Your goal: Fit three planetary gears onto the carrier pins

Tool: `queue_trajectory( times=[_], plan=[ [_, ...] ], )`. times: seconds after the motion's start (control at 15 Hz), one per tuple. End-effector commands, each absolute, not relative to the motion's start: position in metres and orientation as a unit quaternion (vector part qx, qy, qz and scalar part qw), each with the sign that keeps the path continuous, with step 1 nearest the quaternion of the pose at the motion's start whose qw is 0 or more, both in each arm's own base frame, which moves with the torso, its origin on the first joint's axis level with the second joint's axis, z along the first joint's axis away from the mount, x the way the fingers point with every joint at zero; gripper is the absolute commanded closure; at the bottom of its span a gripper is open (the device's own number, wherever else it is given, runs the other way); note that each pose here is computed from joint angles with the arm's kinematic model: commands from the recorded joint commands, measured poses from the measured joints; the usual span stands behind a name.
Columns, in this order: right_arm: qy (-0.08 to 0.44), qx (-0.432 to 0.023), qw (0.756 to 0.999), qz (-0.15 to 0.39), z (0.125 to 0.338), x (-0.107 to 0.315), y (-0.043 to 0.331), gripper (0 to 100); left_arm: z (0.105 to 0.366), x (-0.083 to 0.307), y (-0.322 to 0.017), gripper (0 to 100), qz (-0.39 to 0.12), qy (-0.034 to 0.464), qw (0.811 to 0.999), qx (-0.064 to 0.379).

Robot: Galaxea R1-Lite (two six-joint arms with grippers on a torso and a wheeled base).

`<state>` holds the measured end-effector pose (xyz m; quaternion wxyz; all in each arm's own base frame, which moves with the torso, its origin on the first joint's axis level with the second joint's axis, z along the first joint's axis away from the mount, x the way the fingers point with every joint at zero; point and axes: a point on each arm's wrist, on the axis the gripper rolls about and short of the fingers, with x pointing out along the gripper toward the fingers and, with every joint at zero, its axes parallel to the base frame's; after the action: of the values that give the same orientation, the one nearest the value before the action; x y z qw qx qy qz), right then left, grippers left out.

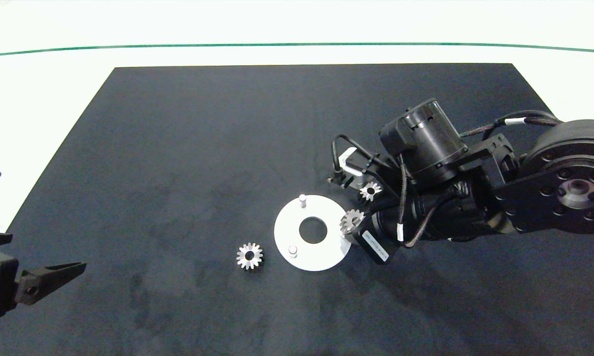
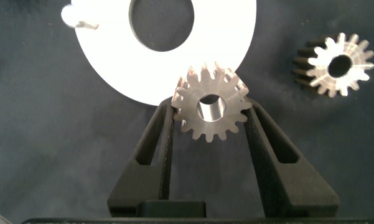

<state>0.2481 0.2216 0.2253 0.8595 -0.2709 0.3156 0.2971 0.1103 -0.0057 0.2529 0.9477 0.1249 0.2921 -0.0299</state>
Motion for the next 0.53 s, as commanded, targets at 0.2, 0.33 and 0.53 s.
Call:
queue_trajectory(
  times=[0.2,0.33,0.53],
  plan=[
    [0.32,-0.274,0.857,0.298,0.2213,0.2495,0.2251,87,0.2525,0.1105,-0.0057,0,-0.03,0.294,0.947,0.126],
    [0.323,-0.275,0.855,0.298,0.2192,0.2505,0.226,87,0.2525,0.1105,-0.0057,0,-0.03,0.294,0.947,0.126],
    [0.326,-0.276,0.854,0.298,0.2161,0.2531,0.2284,87,0.2525,0.1105,-0.0057,0,-0.03,0.294,0.947,0.126]
  ],
)
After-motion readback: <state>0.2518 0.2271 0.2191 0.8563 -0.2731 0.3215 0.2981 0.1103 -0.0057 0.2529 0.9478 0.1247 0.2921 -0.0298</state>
